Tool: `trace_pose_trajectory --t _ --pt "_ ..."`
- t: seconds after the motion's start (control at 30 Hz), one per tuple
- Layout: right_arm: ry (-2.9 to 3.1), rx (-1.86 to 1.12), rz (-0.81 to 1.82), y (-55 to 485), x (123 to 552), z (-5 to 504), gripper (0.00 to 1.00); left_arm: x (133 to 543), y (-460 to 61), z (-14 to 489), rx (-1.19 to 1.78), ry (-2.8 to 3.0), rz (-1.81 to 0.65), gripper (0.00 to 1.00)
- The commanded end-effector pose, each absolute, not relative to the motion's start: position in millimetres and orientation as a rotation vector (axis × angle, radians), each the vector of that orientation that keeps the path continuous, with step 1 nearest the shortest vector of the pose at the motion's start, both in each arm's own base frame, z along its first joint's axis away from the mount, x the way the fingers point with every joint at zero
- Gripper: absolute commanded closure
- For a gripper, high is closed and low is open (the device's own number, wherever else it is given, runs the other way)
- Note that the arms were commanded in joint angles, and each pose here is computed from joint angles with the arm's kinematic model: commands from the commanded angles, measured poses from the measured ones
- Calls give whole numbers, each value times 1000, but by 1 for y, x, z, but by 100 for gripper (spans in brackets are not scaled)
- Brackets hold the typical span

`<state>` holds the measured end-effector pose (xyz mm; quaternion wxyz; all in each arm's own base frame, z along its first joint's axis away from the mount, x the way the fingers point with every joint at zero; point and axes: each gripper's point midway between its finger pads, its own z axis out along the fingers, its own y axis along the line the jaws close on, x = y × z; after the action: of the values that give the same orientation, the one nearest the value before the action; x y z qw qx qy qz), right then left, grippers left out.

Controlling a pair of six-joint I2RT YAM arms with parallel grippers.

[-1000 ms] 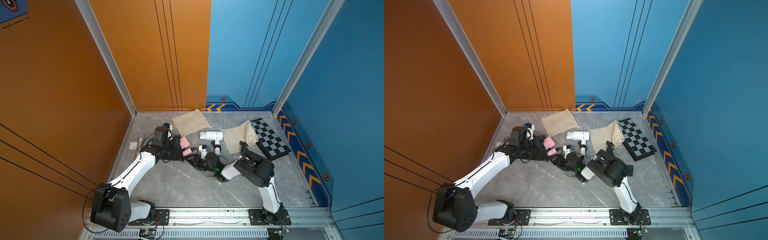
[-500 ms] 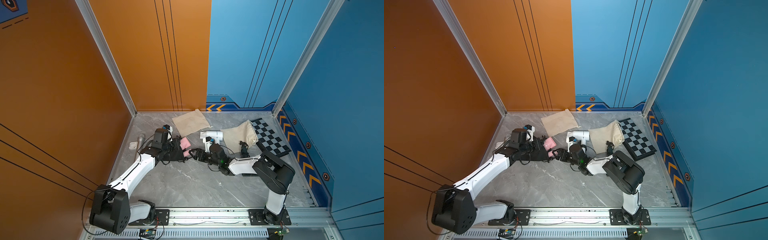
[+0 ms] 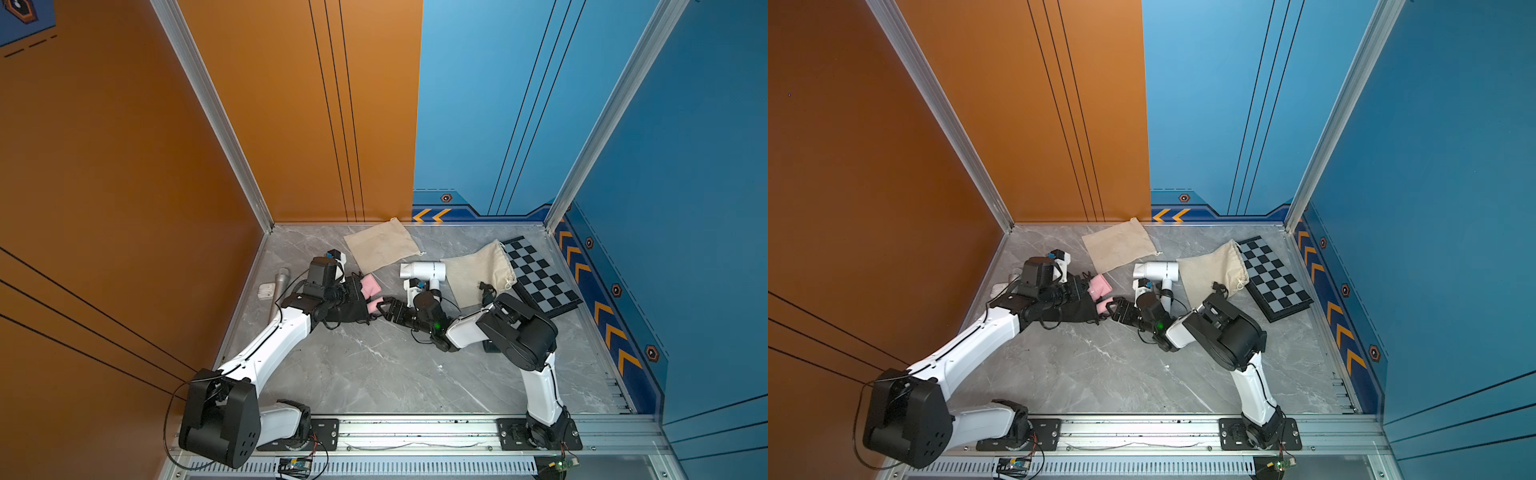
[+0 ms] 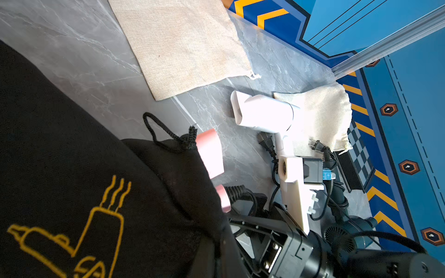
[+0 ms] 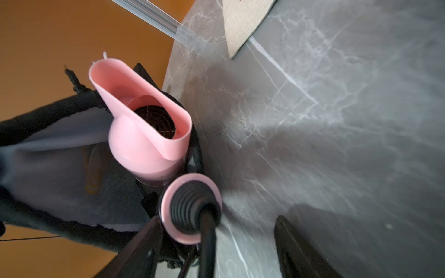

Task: Pack away hair dryers
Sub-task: Place the hair dryer in the drawstring bag.

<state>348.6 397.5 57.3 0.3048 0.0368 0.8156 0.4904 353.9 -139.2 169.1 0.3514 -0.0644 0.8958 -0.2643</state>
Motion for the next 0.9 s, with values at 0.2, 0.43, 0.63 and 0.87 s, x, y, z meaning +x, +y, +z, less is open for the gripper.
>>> trace_pose_trajectory --t 0.2,0.43,0.63,0.87 --pt "1938 152 1495 423 372 90 30 356 -150 184 -134 2267 -755 100" --pt "1891 177 1564 439 366 100 40 358 -151 185 -147 2266 -755 100" --pt "1854 239 1619 442 366 104 68 362 -148 188 -173 2253 -753 100" --pt "1761 363 1655 423 372 134 84 367 -144 201 -209 2213 -754 100"
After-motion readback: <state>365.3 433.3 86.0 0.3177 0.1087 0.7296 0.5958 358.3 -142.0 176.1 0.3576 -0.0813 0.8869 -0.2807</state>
